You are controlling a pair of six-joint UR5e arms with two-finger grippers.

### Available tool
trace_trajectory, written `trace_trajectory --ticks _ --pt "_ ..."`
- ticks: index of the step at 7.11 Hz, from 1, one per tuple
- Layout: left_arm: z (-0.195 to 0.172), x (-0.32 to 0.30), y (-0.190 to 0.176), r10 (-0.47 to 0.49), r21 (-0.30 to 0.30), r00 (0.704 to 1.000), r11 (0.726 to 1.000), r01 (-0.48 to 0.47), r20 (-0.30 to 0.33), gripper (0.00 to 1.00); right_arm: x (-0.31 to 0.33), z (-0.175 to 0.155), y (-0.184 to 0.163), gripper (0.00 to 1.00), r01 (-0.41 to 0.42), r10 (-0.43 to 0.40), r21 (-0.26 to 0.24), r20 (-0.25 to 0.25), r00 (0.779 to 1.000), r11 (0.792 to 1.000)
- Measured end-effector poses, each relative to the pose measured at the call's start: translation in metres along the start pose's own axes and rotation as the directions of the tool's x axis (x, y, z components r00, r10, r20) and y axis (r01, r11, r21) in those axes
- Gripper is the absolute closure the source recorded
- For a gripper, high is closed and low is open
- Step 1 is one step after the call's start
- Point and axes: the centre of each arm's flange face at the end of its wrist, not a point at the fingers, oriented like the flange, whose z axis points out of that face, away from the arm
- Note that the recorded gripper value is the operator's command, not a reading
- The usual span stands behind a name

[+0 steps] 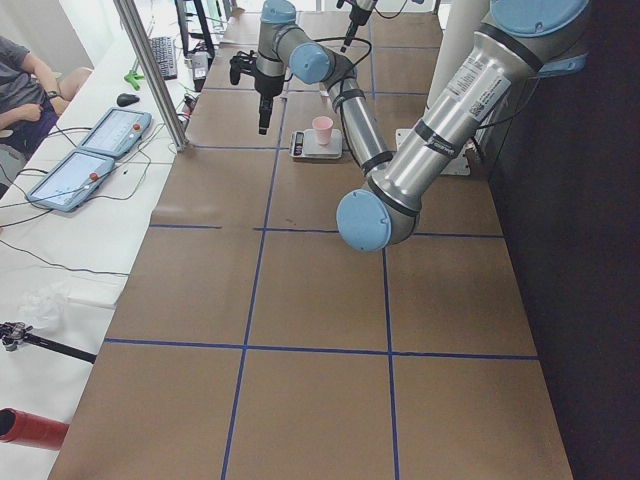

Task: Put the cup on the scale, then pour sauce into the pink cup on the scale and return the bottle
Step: 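Withdraw the left arm while the right gripper reaches to the glass bottle, then grasp the glass sauce bottle with the right gripper and lift it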

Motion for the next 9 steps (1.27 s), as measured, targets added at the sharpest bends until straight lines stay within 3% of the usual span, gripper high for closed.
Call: trace_trajectory --ticks 1,3,4,6,9 --pt "0.001 -0.049 -0.011 0.117 -0.001 0.992 0.993 -0.117 0.05 0.0 0.003 0.01 0.016 0.0 -0.011 0.012 0.063 -0.027 1.0 0.998" --pt "0.009 -0.144 -0.022 0.352 -0.051 0.928 0.936 -0.348 0.124 0.0 0.01 0.042 0.038 0.0 -0.037 0.052 0.201 -0.071 0.996 0.979" --pt "0.014 -0.192 -0.027 0.423 -0.064 0.894 0.906 -0.418 0.147 0.0 0.016 0.064 0.048 0.0 -0.036 0.064 0.27 -0.095 0.993 0.962" --pt "0.029 -0.257 -0.028 0.47 -0.056 0.866 0.882 -0.468 0.171 0.0 0.016 0.092 0.064 0.0 -0.018 0.058 0.33 -0.113 0.992 0.944" --pt "0.033 -0.281 -0.031 0.464 -0.05 0.866 0.885 -0.464 0.185 0.0 0.004 0.117 0.075 0.0 0.0 0.047 0.364 -0.119 0.992 0.931"
